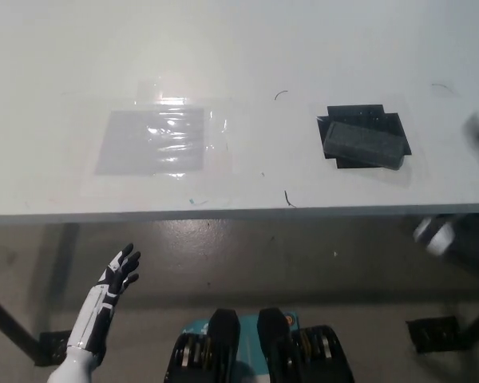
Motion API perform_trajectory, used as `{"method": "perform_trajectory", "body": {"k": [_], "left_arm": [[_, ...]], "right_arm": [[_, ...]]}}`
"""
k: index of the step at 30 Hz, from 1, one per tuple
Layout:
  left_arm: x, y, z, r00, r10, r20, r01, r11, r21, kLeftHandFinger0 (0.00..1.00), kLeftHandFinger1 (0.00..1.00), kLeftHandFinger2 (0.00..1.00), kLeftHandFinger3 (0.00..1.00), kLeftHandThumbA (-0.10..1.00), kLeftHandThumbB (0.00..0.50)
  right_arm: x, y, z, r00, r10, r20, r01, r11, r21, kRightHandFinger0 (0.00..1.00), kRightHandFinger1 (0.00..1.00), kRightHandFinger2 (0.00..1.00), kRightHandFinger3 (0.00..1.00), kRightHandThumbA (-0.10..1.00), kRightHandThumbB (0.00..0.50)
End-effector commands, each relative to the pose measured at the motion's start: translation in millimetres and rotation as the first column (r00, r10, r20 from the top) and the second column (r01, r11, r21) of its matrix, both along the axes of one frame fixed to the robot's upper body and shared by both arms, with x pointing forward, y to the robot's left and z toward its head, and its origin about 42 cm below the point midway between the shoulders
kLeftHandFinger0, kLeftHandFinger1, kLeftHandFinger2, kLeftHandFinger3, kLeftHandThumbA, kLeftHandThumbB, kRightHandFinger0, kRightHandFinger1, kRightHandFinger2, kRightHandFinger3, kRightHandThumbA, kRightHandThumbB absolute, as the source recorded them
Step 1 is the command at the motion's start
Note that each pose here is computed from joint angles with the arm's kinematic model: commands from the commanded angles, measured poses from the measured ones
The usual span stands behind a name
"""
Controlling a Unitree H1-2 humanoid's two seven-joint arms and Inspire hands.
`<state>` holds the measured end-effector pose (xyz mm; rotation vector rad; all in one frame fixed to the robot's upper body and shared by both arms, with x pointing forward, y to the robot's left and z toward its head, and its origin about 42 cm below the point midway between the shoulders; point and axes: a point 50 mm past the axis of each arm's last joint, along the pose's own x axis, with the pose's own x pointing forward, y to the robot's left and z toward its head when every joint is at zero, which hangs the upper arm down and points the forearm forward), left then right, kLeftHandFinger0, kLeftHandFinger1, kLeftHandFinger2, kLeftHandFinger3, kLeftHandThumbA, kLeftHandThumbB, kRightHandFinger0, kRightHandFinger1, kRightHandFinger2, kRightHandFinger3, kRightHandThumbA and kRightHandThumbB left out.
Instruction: A whiteboard eraser is kept on the black marked spot on the table infront of the robot and the robot uses its right hand to swipe it back and forth on the table twice to clean it
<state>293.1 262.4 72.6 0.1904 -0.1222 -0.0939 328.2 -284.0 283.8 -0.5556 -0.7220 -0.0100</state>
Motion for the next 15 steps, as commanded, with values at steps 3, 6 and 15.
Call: {"method": "perform_trajectory", "body": {"k": [3,6,15], "left_arm": [[16,1,32,0.973,-0.094,0.209,0.085,0.995,0.051,1.00,1.00,1.00,1.00,1.00,0.414],[15,-2,30,0.974,-0.094,0.207,0.086,0.995,0.044,1.00,1.00,1.00,1.00,1.00,0.414],[14,-1,31,0.975,-0.104,0.197,0.096,0.994,0.050,1.00,1.00,1.00,1.00,1.00,0.415]], "right_arm": [[21,-17,355,0.970,-0.138,0.199,0.210,0.890,-0.404,1.00,1.00,1.00,1.00,1.00,0.310],[67,0,394,0.980,-0.196,0.020,0.177,0.830,-0.529,1.00,1.00,1.00,1.00,1.00,0.259],[188,45,389,0.912,-0.290,-0.291,0.013,0.729,-0.685,1.00,1.00,1.00,1.00,1.00,0.365]]}}
